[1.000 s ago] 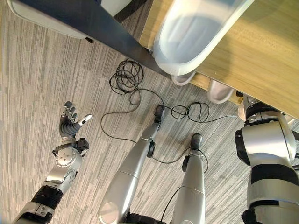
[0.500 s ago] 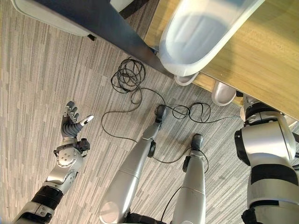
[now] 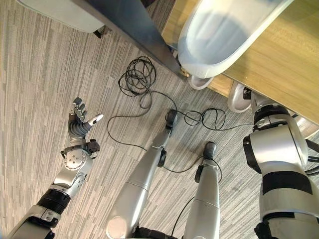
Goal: Arrange the slippers neatly on the shoe rack.
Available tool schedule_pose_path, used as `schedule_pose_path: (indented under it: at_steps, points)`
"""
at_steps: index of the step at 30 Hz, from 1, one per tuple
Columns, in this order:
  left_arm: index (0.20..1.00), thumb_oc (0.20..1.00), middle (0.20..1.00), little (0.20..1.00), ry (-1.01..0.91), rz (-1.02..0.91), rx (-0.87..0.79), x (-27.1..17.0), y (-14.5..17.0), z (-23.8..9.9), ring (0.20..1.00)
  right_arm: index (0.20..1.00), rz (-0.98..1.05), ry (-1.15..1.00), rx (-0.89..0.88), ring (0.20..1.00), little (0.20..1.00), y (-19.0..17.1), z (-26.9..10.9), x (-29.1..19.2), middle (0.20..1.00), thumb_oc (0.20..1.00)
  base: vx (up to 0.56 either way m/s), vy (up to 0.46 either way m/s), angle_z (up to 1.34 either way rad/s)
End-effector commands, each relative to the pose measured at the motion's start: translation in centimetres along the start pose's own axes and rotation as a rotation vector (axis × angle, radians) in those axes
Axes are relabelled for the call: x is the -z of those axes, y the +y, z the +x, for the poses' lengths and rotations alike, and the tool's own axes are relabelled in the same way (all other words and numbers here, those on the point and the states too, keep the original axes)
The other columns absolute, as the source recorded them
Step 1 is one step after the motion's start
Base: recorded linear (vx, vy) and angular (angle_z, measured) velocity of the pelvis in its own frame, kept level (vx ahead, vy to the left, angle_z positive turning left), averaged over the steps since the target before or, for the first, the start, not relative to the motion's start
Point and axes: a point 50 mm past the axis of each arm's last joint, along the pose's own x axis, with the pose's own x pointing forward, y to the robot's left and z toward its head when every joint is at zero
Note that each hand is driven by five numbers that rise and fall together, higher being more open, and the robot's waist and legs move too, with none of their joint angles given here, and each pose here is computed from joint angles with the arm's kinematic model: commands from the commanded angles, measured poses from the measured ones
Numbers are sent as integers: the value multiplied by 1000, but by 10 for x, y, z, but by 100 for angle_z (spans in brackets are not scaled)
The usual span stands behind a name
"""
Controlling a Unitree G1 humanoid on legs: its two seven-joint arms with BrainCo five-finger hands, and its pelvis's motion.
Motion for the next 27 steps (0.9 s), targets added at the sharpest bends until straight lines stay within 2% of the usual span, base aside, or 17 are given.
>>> schedule_pose_path:
  at_steps: [1,5,8,13,27]
  points:
    - [1000,1000,1000,1000,-50,8,-8,-4,9,-1,1000,1000,33,-20,34,1000,1000,-11,2,-3,1000,1000,0,0,0]
    - [1000,1000,1000,1000,-48,15,-6,-3,10,-1,1000,1000,63,12,31,1000,1000,-7,1,3,1000,1000,0,0,0]
    - [1000,1000,1000,1000,-44,37,2,-1,7,-1,1000,1000,117,78,-12,1000,1000,18,-5,20,1000,1000,0,0,0]
    - [1000,1000,1000,1000,-47,58,0,0,5,3,1000,1000,148,93,-22,1000,1000,28,-8,23,1000,1000,0,0,0]
    - [1000,1000,1000,1000,-36,101,-71,3,10,12,1000,1000,214,-17,16,1000,1000,34,-11,11,1000,1000,0,0,0]
